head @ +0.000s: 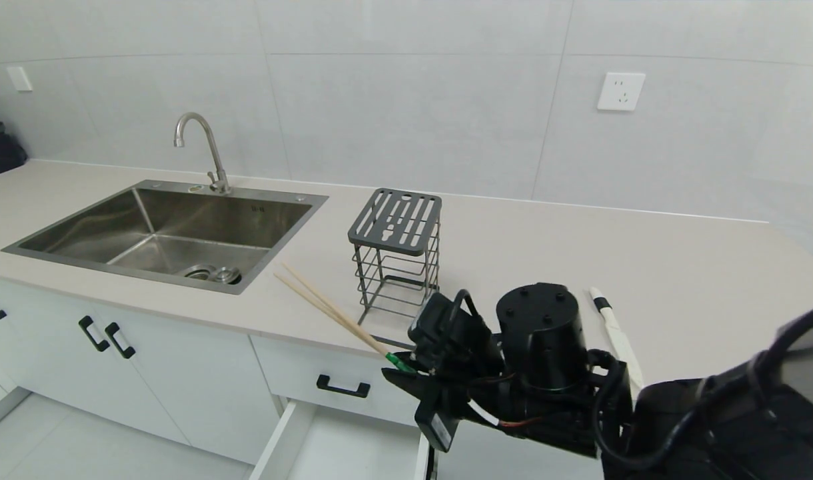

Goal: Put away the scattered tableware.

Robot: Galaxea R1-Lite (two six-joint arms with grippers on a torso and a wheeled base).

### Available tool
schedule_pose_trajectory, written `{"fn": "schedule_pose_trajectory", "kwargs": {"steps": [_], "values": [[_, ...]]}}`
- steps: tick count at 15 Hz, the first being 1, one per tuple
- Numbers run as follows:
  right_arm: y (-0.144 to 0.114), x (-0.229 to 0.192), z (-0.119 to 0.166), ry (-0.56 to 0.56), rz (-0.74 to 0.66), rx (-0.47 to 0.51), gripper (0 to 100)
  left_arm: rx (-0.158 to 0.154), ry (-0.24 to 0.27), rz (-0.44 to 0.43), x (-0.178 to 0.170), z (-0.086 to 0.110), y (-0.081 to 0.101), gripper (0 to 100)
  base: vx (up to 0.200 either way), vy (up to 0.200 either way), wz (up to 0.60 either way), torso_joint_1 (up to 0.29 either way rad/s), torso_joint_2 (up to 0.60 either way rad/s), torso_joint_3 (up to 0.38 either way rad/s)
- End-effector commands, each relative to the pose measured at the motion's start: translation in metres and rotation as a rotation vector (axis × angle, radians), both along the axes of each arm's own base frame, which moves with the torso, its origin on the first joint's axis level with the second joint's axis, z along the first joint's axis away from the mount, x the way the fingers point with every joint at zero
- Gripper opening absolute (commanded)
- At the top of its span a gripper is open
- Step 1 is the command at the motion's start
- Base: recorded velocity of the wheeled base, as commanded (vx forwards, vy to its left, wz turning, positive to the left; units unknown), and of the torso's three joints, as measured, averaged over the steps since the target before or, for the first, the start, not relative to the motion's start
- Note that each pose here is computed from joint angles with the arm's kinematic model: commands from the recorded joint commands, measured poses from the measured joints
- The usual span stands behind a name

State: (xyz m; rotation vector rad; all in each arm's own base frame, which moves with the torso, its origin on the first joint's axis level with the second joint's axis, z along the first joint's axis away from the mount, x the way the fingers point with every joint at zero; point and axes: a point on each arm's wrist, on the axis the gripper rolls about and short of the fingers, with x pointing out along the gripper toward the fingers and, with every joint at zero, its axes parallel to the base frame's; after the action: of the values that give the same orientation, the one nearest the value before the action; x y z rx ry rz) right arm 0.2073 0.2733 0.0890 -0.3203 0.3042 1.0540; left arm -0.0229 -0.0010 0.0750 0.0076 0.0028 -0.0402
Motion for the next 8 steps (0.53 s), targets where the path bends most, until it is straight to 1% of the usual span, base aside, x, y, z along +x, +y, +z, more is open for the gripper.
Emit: {"fn": "schedule_pose_trajectory", "kwargs": {"steps": [1, 2, 3, 4, 6, 7, 8], "values": [[0.012, -0.002, -0.033, 0.051, -0.031, -0.083, 0, 0.000, 0.000, 0.000, 0.000, 0.000, 0.000, 100, 0.000, 0.000, 0.00, 0.000, 0.00, 0.000], [0.020, -0.008, -0.046, 0.069, -0.050, -0.119, 0, 0.000, 0.002, 0.000, 0.000, 0.000, 0.000, 100, 0.000, 0.000, 0.00, 0.000, 0.00, 0.000], [0.023, -0.009, -0.050, 0.074, -0.047, -0.133, 0, 0.000, 0.002, 0.000, 0.000, 0.000, 0.000, 100, 0.000, 0.000, 0.00, 0.000, 0.00, 0.000], [0.029, -0.012, -0.060, 0.091, -0.030, -0.170, 0, 0.000, 0.002, 0.000, 0.000, 0.000, 0.000, 100, 0.000, 0.000, 0.00, 0.000, 0.00, 0.000], [0.032, -0.012, -0.067, 0.101, -0.023, -0.192, 0, 0.000, 0.002, 0.000, 0.000, 0.000, 0.000, 100, 0.000, 0.000, 0.00, 0.000, 0.00, 0.000], [0.041, -0.013, -0.070, 0.097, -0.008, -0.189, 0, 0.000, 0.002, 0.000, 0.000, 0.000, 0.000, 100, 0.000, 0.000, 0.00, 0.000, 0.00, 0.000], [0.043, -0.013, -0.070, 0.095, -0.004, -0.187, 0, 0.000, 0.002, 0.000, 0.000, 0.000, 0.000, 100, 0.000, 0.000, 0.00, 0.000, 0.00, 0.000]]}}
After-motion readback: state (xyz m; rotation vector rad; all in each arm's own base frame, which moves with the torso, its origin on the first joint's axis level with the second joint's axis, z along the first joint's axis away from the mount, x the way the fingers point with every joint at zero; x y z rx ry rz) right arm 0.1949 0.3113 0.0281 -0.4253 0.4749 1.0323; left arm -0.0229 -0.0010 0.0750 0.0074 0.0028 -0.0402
